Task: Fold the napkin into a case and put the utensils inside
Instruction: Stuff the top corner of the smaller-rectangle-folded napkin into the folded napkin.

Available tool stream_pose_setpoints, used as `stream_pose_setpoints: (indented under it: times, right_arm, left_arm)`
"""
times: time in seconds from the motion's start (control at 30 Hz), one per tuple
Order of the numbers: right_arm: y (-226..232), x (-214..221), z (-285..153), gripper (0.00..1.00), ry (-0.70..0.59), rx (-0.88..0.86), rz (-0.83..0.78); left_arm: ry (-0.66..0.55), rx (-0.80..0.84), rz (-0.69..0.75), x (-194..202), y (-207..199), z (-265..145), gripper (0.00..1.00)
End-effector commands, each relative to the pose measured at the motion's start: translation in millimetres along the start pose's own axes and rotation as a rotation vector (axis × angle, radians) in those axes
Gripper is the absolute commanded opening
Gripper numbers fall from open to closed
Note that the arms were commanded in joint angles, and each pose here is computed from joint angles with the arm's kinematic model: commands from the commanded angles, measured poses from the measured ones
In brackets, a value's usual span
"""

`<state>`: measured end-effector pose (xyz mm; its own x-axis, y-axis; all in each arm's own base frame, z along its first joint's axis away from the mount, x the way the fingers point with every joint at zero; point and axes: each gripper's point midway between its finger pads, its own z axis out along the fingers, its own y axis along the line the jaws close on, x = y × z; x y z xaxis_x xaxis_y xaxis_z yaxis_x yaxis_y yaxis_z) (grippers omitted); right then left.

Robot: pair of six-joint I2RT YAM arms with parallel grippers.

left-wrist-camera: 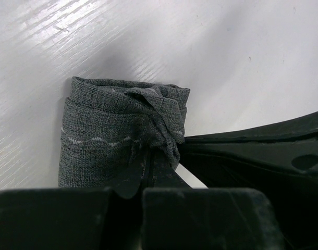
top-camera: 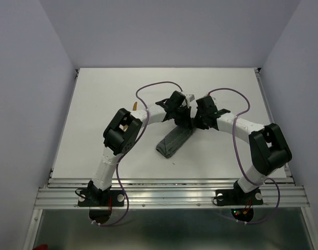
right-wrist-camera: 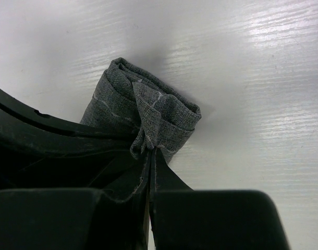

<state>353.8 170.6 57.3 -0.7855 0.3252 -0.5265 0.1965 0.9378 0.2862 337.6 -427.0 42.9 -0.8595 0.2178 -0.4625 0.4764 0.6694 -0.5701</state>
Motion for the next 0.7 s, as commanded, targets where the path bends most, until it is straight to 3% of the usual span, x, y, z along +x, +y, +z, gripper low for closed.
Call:
stream_pose_setpoints:
  times: [0.0,0.37,0.53,0.67]
  right_arm:
    - [21.7,-16.1,-12.0,0.01,-0.049,-0.09,0.007]
    - [10.2,-7.0,-9.1,0.01,-0.037,-0.053,0.016]
    - [10.5,-7.9,-9.9,0.01,-0.04,-0.053,0.02]
    - [9.6,-9.1,-11.7,0.01,-0.046,-0.051,0.016]
  left_arm:
    - [-0.004,0.027,0.032,-5.4,-19.1,2.7,0.0]
    - [-0.043,-0.02,0.056,-10.0,-24.6,-18.7,0.02]
    - [-0.053,-0.01,0.065,-13.1,-32.0,-29.5,0.33]
    - [-0.088,-0.05,0.07,-19.2,-30.7,-41.7,0.36]
